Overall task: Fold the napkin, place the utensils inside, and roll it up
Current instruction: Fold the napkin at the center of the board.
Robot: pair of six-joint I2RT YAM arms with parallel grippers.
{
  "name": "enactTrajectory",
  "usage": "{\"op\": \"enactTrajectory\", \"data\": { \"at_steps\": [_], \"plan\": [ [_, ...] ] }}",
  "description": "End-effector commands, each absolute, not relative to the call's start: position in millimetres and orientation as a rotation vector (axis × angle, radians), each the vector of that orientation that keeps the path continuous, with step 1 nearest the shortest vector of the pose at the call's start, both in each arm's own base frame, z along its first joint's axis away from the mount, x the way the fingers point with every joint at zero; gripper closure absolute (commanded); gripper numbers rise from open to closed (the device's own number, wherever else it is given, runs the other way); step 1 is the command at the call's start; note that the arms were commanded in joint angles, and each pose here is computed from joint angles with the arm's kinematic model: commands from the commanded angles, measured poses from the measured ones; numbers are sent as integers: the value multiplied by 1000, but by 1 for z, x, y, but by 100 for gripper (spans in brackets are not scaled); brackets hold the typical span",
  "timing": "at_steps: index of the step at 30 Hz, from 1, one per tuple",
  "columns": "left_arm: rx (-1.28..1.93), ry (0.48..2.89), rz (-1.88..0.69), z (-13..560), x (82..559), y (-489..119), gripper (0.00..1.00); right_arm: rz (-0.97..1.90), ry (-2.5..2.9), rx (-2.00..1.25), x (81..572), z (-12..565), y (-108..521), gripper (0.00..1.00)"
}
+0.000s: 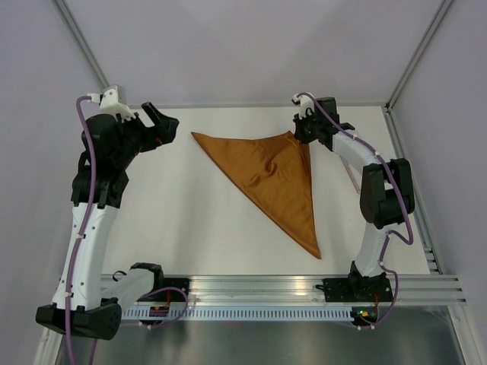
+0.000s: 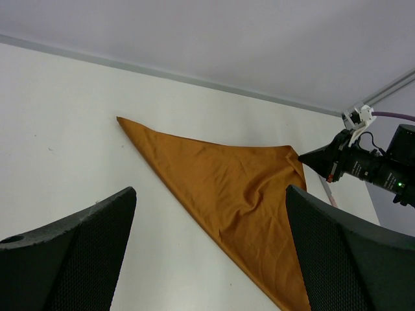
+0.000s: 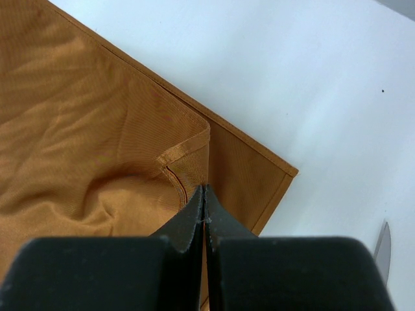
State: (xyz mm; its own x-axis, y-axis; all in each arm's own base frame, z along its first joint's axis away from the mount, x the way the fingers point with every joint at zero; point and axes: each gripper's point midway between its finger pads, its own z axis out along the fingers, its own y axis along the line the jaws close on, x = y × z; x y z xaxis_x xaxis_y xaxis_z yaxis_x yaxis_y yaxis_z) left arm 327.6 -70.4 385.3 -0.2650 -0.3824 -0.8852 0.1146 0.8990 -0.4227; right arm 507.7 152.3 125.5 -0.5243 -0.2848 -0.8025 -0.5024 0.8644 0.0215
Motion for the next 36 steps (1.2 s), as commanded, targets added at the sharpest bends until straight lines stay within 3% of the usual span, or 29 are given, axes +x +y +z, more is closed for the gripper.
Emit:
{"op": "enactTrajectory", "data": {
  "at_steps": [1,32,34,35,36],
  "plan": [
    [-208,1761,-538,389,331,-77,0,315,2109,-559,513,135,149,100],
    [-220,1787,-558,375,338,-81,0,301,2162,-539,515,109,130,99],
    [-221,1788,-560,374,338,-81,0,294,2173,-529,517,107,127,94],
    [-223,1796,-559,370,339,-81,0,294,2180,-527,518,105,127,80],
    [-224,1799,-559,369,340,-81,0,290,2176,-516,522,108,124,73]
  ]
}}
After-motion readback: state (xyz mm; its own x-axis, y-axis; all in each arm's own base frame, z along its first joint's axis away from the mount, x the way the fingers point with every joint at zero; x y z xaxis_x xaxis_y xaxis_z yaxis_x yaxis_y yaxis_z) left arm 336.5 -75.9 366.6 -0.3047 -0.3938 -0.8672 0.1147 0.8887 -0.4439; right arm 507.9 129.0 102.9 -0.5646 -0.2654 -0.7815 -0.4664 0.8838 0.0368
